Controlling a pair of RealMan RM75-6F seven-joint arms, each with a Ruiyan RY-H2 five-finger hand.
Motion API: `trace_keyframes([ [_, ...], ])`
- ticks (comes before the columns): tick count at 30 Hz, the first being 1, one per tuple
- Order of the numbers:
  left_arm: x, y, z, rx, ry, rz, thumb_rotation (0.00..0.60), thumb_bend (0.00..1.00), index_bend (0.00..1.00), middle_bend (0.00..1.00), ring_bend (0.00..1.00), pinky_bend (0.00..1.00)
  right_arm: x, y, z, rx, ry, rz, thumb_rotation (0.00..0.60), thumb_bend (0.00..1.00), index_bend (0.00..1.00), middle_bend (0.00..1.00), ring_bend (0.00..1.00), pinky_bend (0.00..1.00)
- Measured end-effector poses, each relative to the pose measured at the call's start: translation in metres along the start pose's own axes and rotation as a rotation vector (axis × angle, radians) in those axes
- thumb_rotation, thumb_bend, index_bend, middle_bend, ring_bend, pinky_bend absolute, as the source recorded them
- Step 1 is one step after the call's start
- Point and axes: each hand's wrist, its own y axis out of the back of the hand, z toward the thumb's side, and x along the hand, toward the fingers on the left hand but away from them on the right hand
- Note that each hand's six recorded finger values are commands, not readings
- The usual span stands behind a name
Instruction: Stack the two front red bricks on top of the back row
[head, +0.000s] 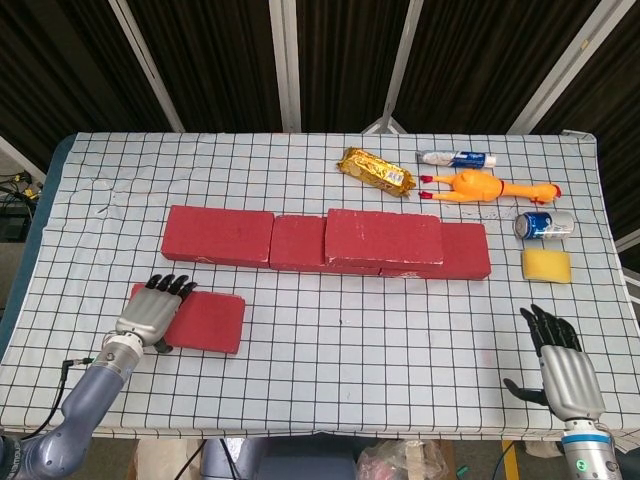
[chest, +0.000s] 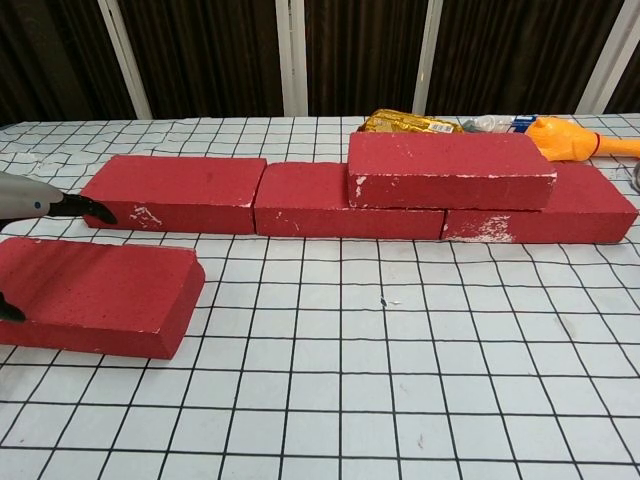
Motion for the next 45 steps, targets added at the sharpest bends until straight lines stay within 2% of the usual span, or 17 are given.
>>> trace_keyframes([
  [11,0.009,-0.014,-0.008,-0.01,-0.003,-0.01,0.6,0.0,0.01,0.0,0.0,0.01,-0.001,-0.003,-0.001,0.011,-0.019,0.011,0.6,0.19,0.05,0.0,0.0,0.0],
  [26,0.021,-0.022,-0.015,0.003,0.012,-0.031,0.6,0.0,0.01,0.0,0.0,0.01,-0.002,-0.006,0.001,0.017,-0.032,0.018,0.6,0.19,0.05,0.0,0.0,0.0],
  [31,0.024,-0.02,-0.014,0.012,0.009,-0.015,0.6,0.0,0.04,0.0,0.0,0.05,-0.002,-0.006,0.001,0.017,-0.034,0.016,0.6,0.19,0.05,0.0,0.0,0.0],
  [38,0.025,-0.017,-0.016,0.022,0.016,0.021,0.6,0.0,0.12,0.11,0.04,0.1,-0.001,-0.007,0.002,0.014,-0.03,0.026,0.6,0.19,0.05,0.0,0.0,0.0],
  [45,0.029,-0.021,-0.017,0.035,0.034,0.002,0.6,0.0,0.15,0.14,0.04,0.1,-0.002,-0.008,0.0,0.011,-0.042,0.037,0.6,0.19,0.05,0.0,0.0,0.0],
])
